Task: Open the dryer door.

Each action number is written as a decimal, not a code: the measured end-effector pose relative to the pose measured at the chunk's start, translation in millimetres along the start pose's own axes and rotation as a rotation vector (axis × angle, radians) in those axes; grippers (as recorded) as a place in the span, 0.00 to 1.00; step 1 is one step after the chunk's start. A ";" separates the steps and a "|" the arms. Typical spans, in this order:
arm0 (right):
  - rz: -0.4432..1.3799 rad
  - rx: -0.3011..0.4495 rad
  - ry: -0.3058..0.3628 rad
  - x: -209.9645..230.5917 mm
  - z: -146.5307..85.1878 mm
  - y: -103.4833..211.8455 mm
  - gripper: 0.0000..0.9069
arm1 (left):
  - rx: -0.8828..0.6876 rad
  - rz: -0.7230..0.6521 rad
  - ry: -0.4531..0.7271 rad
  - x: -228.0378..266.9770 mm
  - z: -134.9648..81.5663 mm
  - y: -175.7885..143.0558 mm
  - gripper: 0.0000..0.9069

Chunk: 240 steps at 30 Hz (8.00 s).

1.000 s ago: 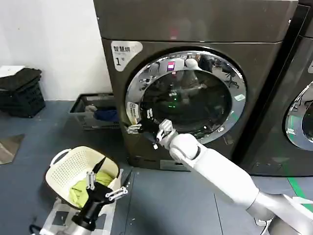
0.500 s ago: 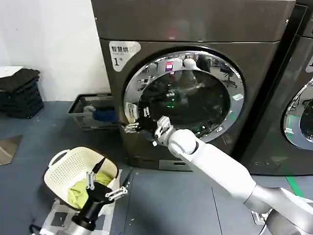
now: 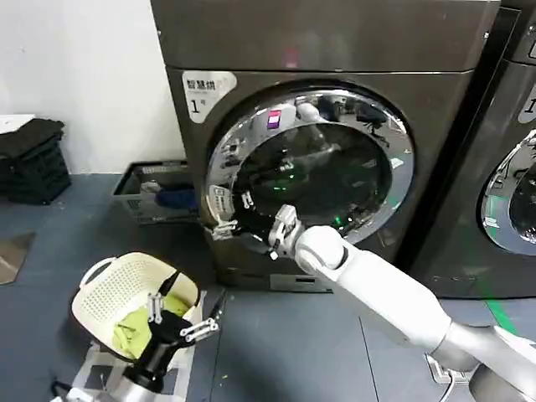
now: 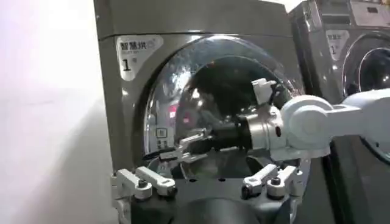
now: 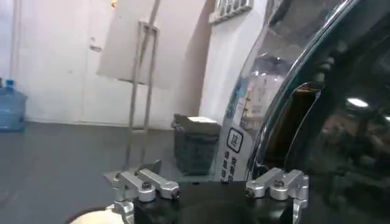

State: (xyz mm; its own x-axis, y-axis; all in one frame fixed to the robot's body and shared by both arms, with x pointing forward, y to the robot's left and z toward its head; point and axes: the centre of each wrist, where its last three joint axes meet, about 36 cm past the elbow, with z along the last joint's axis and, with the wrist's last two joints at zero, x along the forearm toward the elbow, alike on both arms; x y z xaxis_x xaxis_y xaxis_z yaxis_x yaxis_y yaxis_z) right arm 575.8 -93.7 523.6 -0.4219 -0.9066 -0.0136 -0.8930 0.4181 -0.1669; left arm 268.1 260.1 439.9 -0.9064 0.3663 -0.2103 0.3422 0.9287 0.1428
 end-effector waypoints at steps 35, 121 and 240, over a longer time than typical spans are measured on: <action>-0.242 0.007 -0.053 102.4 -18.2 36.0 1.00 | -0.012 -0.050 -0.003 -22.0 -7.5 118.9 1.00; 1.335 0.291 0.332 531.8 -6.9 219.3 1.00 | -0.041 0.759 -0.165 -275.2 29.0 -51.7 1.00; 2.484 0.415 0.869 629.5 11.8 351.7 1.00 | 0.026 0.546 0.061 -214.3 -18.9 -14.9 1.00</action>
State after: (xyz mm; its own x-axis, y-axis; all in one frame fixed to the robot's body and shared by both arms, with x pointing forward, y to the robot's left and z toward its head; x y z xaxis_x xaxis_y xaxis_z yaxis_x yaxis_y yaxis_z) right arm -2.0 -518.1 444.8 -0.0936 0.9756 -0.1984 0.8554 -0.0231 -0.5175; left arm 452.6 166.6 501.1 -0.6078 0.7921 -0.0562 0.7721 0.6060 0.1914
